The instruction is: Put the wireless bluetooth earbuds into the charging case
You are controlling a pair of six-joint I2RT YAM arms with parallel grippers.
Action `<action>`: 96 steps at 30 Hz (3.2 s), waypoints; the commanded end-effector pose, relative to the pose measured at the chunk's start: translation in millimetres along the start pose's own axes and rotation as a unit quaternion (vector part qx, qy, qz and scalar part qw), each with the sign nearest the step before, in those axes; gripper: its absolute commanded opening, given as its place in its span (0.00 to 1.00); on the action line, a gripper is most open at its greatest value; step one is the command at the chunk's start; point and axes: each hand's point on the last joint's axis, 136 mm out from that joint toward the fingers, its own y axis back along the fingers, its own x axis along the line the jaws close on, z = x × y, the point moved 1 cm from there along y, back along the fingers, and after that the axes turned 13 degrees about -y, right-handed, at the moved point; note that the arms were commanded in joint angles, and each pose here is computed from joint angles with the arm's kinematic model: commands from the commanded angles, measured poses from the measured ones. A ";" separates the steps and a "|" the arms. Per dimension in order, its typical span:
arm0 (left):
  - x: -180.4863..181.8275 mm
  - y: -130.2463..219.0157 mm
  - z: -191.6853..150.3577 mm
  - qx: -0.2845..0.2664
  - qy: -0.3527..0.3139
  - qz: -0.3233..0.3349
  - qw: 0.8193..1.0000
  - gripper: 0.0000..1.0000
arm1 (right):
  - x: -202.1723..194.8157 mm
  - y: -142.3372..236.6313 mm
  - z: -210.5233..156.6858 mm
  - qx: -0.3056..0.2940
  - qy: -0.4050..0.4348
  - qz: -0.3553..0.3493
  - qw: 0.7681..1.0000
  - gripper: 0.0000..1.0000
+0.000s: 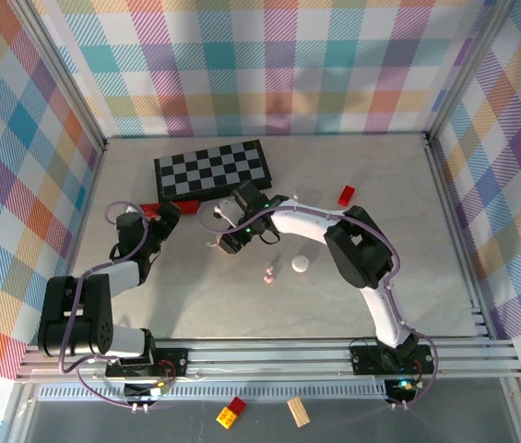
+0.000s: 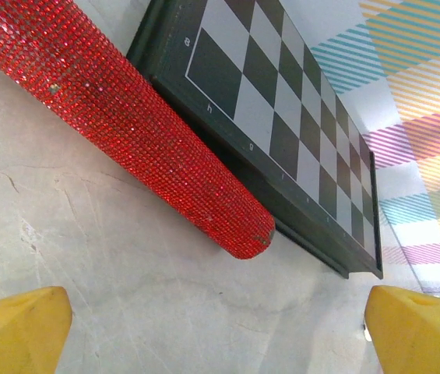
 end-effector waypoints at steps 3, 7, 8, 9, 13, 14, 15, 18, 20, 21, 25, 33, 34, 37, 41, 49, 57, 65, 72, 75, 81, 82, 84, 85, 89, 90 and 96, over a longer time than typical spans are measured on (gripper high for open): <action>-5.1 0.4 3.3 -0.002 0.001 -0.020 1.000 0.96 | 2.0 -9.3 -5.5 0.021 0.018 0.003 1.000 0.65; -5.5 0.0 2.8 -0.001 0.001 -0.023 1.000 0.96 | 0.1 -12.2 -6.0 0.026 0.019 0.000 0.999 0.58; -5.4 0.1 2.1 -0.001 0.002 -0.023 1.000 0.96 | -0.3 -13.1 -6.1 0.027 0.019 0.000 0.999 0.56; -5.9 0.1 2.7 -0.001 0.001 -0.024 1.000 0.96 | -0.4 -13.4 -5.4 0.026 0.019 -0.001 0.999 0.54; -7.5 -0.6 1.5 0.003 0.000 -0.030 1.000 0.96 | -1.1 -15.6 -4.9 0.026 0.019 -0.001 0.999 0.52; -8.0 -0.8 1.4 0.003 0.000 -0.031 1.000 0.96 | -1.2 -16.1 -4.9 0.026 0.019 -0.001 0.999 0.51; -7.7 -1.0 0.5 0.004 0.000 -0.031 1.000 0.96 | -1.4 -16.6 -4.8 0.026 0.019 -0.001 0.999 0.52; -9.0 -2.0 1.1 0.005 -0.001 -0.035 0.999 0.96 | -1.7 -17.7 -4.2 0.025 0.019 -0.001 0.999 0.54; -9.3 -2.5 0.2 0.007 0.000 -0.037 0.999 0.96 | -2.3 -18.6 -4.5 0.028 0.021 -0.002 0.999 0.54; -9.8 -2.4 0.4 0.007 -0.001 -0.038 0.999 0.96 | -2.6 -19.0 -4.5 0.028 0.021 -0.002 0.999 0.53; -10.2 -2.4 0.0 0.008 -0.002 -0.039 0.999 0.96 | -3.5 -18.1 -4.3 0.029 0.023 -0.006 0.999 0.47; -16.6 -1.9 4.3 -0.001 -0.024 -0.055 0.998 1.00 | -0.2 4.3 5.2 0.005 0.021 -0.012 1.000 0.40; -19.4 -1.3 6.2 -0.004 -0.030 -0.060 0.998 1.00 | 0.8 11.3 7.5 -0.002 0.020 -0.012 1.000 0.39; -30.5 1.7 12.8 -0.022 -0.049 -0.082 0.995 1.00 | 2.2 34.2 12.4 -0.021 0.017 -0.012 1.000 0.39; -60.7 16.0 24.2 -0.079 -0.097 -0.140 0.982 1.00 | -0.5 66.6 9.3 -0.030 0.009 -0.013 0.999 0.39; -155.5 59.6 3.5 -0.139 -0.279 -0.293 0.904 1.00 | -13.8 150.1 0.8 -0.066 -0.017 -0.004 0.998 0.40; -227.5 90.2 -86.9 -0.047 -0.506 -0.385 0.770 1.00 | 1.4 236.3 -12.5 -0.113 -0.012 0.036 0.993 0.40; -266.5 115.9 -124.6 -0.029 -0.528 -0.501 0.685 0.91 | 40.6 292.4 -18.1 -0.137 0.038 0.091 0.986 0.40; -287.9 134.5 -147.2 0.012 -0.532 -0.569 0.627 0.87 | 70.2 313.9 -17.1 -0.147 0.068 0.157 0.974 0.39; -291.6 142.7 -153.2 0.033 -0.523 -0.592 0.612 0.87 | 80.8 319.5 -18.7 -0.149 0.079 0.186 0.968 0.40; -295.4 154.5 -164.3 0.073 -0.504 -0.625 0.592 0.79 | 88.6 318.3 -27.6 -0.129 0.088 0.217 0.964 0.40; -296.1 156.3 -164.1 0.072 -0.505 -0.627 0.590 0.76 | 88.6 316.9 -29.4 -0.124 0.086 0.219 0.964 0.40; -297.9 158.2 -161.5 0.067 -0.505 -0.626 0.590 0.74 | 90.8 316.2 -32.4 -0.118 0.084 0.228 0.963 0.40; -298.7 159.1 -160.7 0.067 -0.505 -0.626 0.590 0.74 | 90.5 314.8 -33.7 -0.116 0.081 0.229 0.963 0.40; -303.5 160.3 -159.2 0.079 -0.494 -0.630 0.594 0.72 | 90.3 310.2 -37.7 -0.107 0.081 0.227 0.965 0.40; -305.0 160.6 -158.4 0.080 -0.491 -0.631 0.595 0.72 | 90.1 308.8 -38.5 -0.104 0.081 0.225 0.965 0.40; -308.0 164.6 -159.6 0.088 -0.478 -0.644 0.590 0.70 | 84.0 299.1 -41.0 -0.089 0.079 0.208 0.971 0.40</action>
